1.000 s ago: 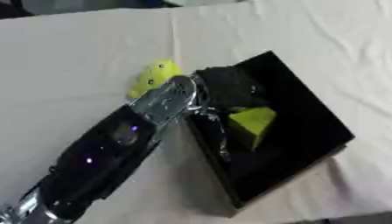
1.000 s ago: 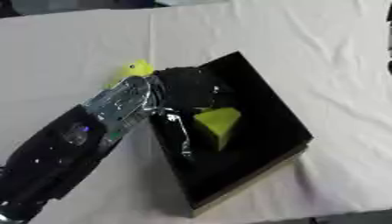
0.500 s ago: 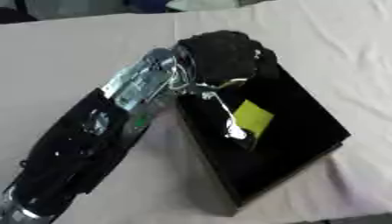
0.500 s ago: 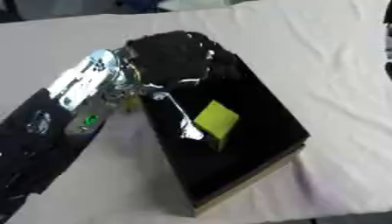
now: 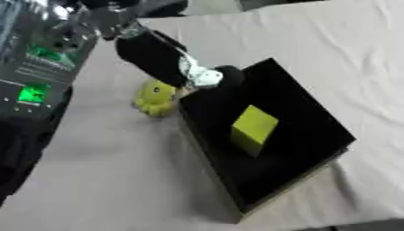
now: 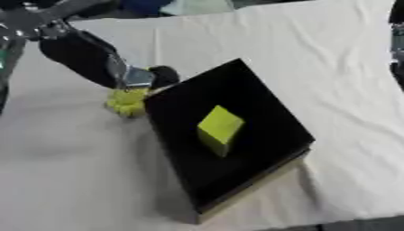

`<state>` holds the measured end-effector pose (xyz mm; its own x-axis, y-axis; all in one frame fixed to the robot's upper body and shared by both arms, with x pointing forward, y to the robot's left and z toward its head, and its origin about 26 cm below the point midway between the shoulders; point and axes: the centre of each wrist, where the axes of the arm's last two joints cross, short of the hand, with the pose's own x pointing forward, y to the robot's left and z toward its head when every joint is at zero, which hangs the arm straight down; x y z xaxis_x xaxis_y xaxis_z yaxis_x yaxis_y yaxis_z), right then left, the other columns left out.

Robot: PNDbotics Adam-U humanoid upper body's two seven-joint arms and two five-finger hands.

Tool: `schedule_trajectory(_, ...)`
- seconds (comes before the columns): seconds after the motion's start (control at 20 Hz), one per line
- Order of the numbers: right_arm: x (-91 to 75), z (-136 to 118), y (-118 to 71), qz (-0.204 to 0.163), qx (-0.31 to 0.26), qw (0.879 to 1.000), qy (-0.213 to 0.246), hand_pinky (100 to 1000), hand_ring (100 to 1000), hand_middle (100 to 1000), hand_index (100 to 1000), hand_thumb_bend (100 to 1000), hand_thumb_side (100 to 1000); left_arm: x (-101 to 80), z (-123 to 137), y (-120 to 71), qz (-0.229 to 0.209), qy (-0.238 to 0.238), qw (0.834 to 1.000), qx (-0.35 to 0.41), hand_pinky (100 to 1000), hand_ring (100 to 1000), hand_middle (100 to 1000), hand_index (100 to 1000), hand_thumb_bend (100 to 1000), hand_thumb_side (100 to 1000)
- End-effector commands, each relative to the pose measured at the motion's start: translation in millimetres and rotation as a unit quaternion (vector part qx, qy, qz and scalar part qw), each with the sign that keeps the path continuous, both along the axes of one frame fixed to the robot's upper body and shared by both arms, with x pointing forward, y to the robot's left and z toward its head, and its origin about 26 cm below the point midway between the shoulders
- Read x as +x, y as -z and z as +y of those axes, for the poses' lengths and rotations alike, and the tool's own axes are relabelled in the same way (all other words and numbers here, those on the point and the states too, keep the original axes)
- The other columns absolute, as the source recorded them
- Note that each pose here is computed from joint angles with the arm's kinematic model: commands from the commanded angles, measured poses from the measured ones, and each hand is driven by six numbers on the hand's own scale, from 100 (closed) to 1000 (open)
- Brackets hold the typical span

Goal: Pick up objects on the table and place them in the box.

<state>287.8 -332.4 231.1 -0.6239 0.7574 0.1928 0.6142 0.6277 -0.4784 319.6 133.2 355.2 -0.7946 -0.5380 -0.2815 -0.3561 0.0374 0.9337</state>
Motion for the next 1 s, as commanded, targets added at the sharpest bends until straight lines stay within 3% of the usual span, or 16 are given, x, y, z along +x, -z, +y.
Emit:
schedule_trajectory(0.05,-3.3,-3.2,-9.5,-0.015,-0.012,1.0,0.006,855,789,681,833,100,1000,0.9,27.4,-13.4,-0.018,-0.052,0.998,-0.009,806,851,842,898,542,714)
schedule_trajectory(0.15,-3.3,-3.1,-9.7,-0.016,-0.013,1.0,0.007,855,789,681,833,100,1000,6.2,37.2,-12.4,-0.023,-0.082,0.996,0.004,823,859,852,905,606,669)
schedule_trajectory(0.4,-3.3,-3.0,-9.3,-0.014,-0.014,1.0,0.009,855,789,681,832,100,1000,17.5,50.9,-4.6,-0.026,-0.13,0.99,0.053,820,857,868,907,669,624)
schedule_trajectory(0.75,-3.2,-2.6,-8.9,-0.013,-0.012,1.0,0.008,855,789,680,832,100,1000,38.4,55.9,10.8,0.003,-0.162,0.984,0.075,814,853,862,901,687,632)
schedule_trajectory(1.0,-2.6,-1.0,-8.7,-0.013,-0.009,1.0,0.006,855,789,678,831,100,1000,64.8,62.0,26.7,0.039,-0.197,0.977,0.065,796,842,852,896,696,641)
